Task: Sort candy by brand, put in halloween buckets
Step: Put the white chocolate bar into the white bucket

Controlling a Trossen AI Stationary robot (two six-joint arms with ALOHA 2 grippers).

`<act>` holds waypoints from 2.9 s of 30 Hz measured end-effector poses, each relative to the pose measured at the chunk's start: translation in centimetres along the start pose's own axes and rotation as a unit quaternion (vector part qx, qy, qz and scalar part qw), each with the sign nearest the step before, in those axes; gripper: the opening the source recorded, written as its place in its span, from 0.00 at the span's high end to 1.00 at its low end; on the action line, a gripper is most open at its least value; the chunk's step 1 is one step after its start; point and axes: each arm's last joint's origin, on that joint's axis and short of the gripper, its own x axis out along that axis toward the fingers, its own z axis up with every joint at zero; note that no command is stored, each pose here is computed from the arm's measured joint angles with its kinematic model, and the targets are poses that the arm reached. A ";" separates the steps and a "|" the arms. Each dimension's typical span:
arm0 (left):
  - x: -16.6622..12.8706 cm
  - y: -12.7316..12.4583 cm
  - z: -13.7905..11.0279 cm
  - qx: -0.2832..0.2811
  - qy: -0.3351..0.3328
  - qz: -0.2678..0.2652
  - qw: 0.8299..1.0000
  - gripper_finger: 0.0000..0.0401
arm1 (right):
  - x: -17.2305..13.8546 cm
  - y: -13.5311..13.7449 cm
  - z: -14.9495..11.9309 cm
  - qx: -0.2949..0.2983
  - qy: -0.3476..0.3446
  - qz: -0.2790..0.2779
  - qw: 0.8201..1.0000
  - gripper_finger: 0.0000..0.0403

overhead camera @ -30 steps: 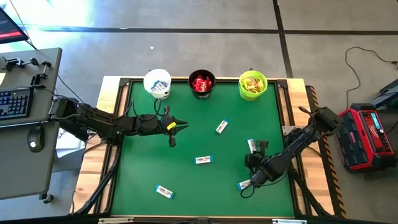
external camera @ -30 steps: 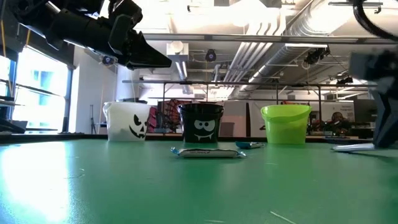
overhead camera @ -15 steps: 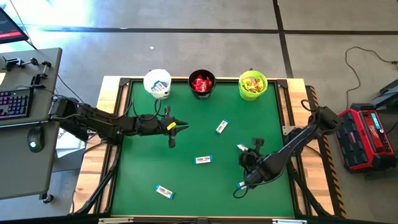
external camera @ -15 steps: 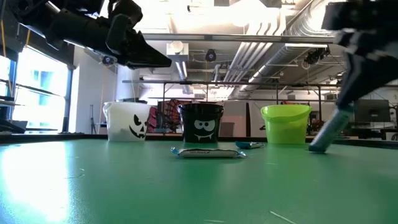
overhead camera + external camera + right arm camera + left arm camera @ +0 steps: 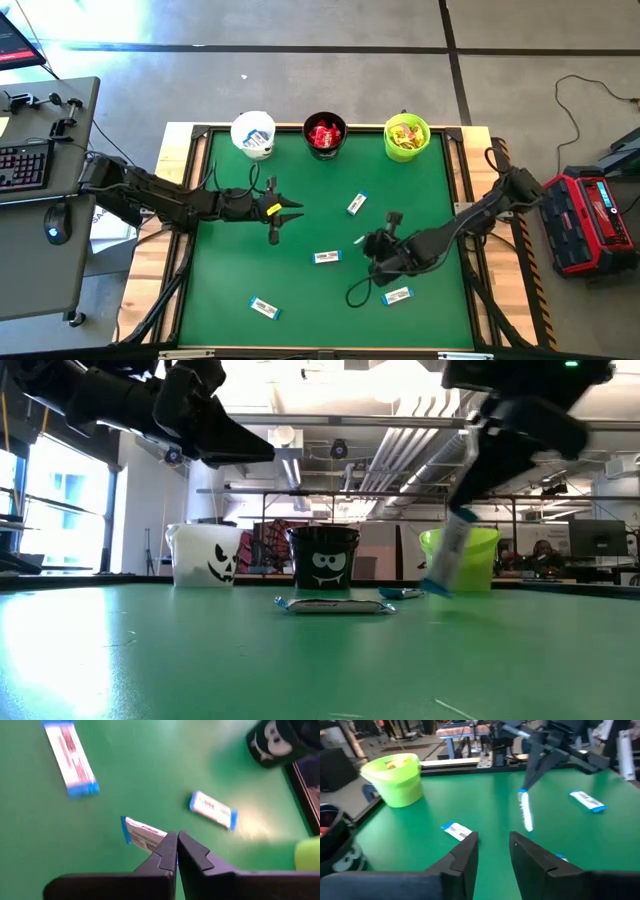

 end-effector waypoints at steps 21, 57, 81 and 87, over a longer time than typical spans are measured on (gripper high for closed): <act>6.7 -3.1 1.1 -0.080 0.041 -0.057 0.994 0.51 | 1.5 -1.1 4.6 0.008 -0.137 -0.004 0.991 1.00; 9.5 -4.6 0.5 -0.053 0.144 -0.070 0.986 0.47 | 1.4 0.3 1.7 0.123 0.020 0.164 0.979 0.82; 9.5 -4.5 0.5 -0.053 0.144 -0.067 0.986 0.47 | 5.7 5.0 -2.2 0.186 0.063 0.116 0.974 0.53; 9.5 -4.5 0.5 -0.053 0.144 -0.067 0.986 0.47 | 6.0 5.0 -2.2 0.187 0.067 0.117 0.973 0.65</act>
